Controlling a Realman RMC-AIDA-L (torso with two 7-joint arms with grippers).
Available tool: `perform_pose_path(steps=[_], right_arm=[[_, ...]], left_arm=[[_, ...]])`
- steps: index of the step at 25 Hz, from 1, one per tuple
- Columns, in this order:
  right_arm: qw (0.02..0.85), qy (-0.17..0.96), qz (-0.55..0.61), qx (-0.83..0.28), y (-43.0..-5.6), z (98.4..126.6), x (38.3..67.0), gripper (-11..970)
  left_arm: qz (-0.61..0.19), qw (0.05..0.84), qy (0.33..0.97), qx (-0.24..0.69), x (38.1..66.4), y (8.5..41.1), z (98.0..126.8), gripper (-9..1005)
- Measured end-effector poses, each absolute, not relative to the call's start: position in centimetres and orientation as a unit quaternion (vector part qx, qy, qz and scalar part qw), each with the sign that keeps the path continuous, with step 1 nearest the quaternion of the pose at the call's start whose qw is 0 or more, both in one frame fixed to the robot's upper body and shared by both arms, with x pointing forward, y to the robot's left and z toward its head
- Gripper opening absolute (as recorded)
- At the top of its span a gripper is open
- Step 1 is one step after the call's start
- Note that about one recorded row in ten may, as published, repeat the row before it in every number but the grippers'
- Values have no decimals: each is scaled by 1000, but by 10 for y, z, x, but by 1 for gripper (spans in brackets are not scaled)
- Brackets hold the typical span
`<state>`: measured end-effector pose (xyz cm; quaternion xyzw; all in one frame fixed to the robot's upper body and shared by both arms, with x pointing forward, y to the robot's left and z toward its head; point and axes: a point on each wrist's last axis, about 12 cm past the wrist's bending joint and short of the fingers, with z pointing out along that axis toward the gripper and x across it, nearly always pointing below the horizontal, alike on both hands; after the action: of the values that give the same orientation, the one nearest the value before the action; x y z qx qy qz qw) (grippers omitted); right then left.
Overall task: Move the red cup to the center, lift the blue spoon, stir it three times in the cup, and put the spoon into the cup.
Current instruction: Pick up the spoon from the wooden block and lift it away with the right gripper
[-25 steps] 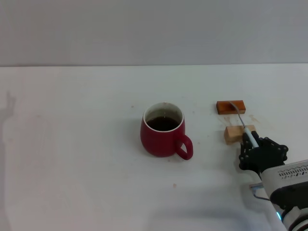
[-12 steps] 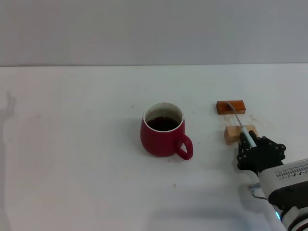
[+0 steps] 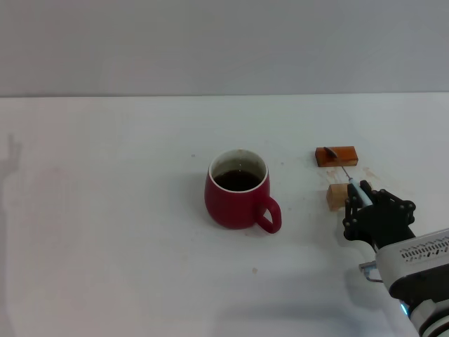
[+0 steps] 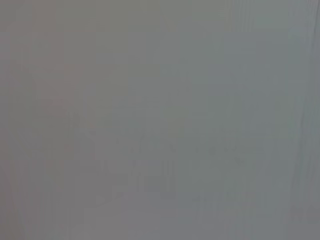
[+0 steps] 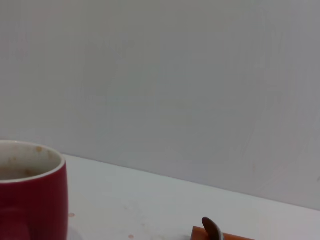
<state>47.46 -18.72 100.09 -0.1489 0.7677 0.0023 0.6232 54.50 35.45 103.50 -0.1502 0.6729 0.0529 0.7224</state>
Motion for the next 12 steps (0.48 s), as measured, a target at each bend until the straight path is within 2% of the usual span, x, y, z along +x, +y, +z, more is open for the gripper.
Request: perform_pose_path(steps=[12], right_arm=[[641,754,-6,-145,-187,1006,474,138]], left_arm=[[53,722,673,-152,544,355,1034,841]])
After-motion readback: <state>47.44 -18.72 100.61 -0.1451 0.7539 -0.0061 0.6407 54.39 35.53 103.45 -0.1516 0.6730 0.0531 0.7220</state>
